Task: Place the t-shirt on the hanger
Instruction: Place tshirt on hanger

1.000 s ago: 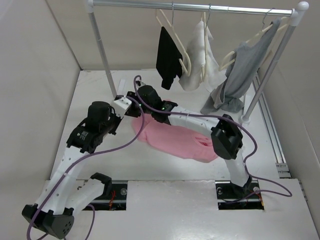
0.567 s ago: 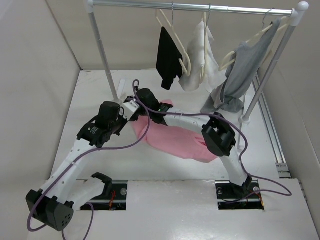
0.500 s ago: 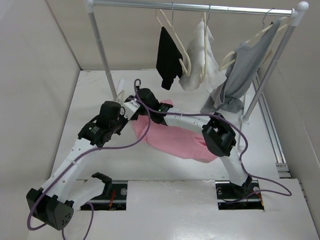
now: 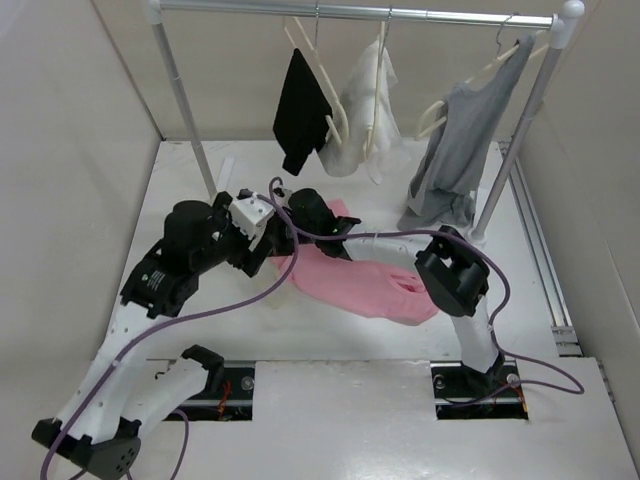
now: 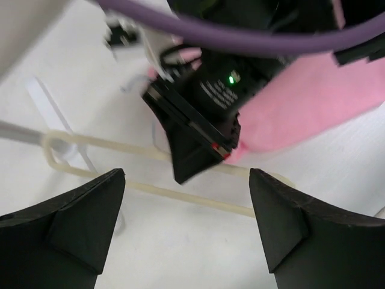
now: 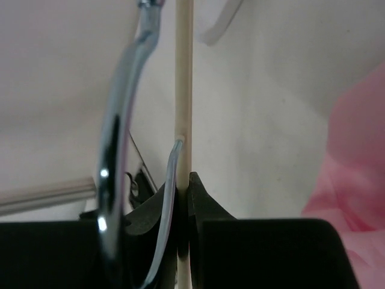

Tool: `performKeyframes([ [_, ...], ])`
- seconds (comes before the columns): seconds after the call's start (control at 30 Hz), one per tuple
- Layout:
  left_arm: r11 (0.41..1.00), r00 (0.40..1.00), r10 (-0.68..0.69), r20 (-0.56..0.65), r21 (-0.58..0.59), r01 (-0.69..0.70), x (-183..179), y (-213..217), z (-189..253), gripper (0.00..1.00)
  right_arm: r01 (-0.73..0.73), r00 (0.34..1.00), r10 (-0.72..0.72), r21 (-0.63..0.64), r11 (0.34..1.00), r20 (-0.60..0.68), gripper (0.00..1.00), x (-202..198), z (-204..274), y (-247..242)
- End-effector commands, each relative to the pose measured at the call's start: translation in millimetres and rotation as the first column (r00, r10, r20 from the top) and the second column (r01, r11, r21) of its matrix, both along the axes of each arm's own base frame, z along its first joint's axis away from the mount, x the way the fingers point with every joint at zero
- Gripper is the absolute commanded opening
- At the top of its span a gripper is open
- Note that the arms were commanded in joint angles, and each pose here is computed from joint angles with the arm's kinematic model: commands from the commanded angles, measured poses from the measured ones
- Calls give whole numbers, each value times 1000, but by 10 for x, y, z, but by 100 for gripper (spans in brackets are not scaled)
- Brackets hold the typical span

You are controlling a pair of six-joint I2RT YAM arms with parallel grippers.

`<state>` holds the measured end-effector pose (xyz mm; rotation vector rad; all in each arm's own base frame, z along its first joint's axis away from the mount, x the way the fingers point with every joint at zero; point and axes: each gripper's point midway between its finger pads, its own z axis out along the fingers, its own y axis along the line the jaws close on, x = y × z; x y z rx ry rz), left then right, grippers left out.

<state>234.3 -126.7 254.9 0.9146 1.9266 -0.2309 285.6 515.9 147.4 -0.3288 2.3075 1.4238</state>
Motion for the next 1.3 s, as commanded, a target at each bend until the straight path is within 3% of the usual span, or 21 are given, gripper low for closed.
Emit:
performKeyframes([
  [0.0,992,994,-54,97,-107,65,-77,-128,386,82,-87,976,73,62,994,206,0,24,451,-120],
  [0.17,995,997,-15,75,-100,22,31,-119,354,77,-121,950,106,31,992,294,0,-31,487,-294],
  [0.33,989,995,45,84,-141,-33,75,-90,355,69,-120,914,120,-24,993,387,0,-136,537,-780],
  [0.5,987,995,43,85,-158,-30,113,-130,300,41,-107,915,196,-256,961,353,0,-334,171,-1426],
  [0.67,995,996,-92,-11,48,93,160,-142,-402,46,-91,916,232,-393,915,328,0,-542,50,-2118],
  [0.73,981,989,-145,-42,124,149,165,-142,-600,53,-66,919,217,-414,908,329,0,-561,51,-2310],
  [0.77,966,978,-178,-106,170,194,137,-157,-874,63,-38,923,198,-433,901,330,0,-562,50,-2493],
  [0.87,933,964,-217,-154,257,251,192,-202,-1227,70,2,930,166,-456,890,328,0,-538,64,-2761],
  [1.07,891,913,-312,-264,253,377,327,-623,-1627,70,73,939,120,-528,846,322,0,-659,2,-3348],
  [1.17,882,905,-297,-303,277,382,368,-716,-1837,70,118,942,76,-538,835,326,0,-688,-76,-3570],
  [1.27,883,930,-248,-273,331,333,530,-670,-1991,52,142,945,42,-521,842,325,0,-706,-38,-3685],
])
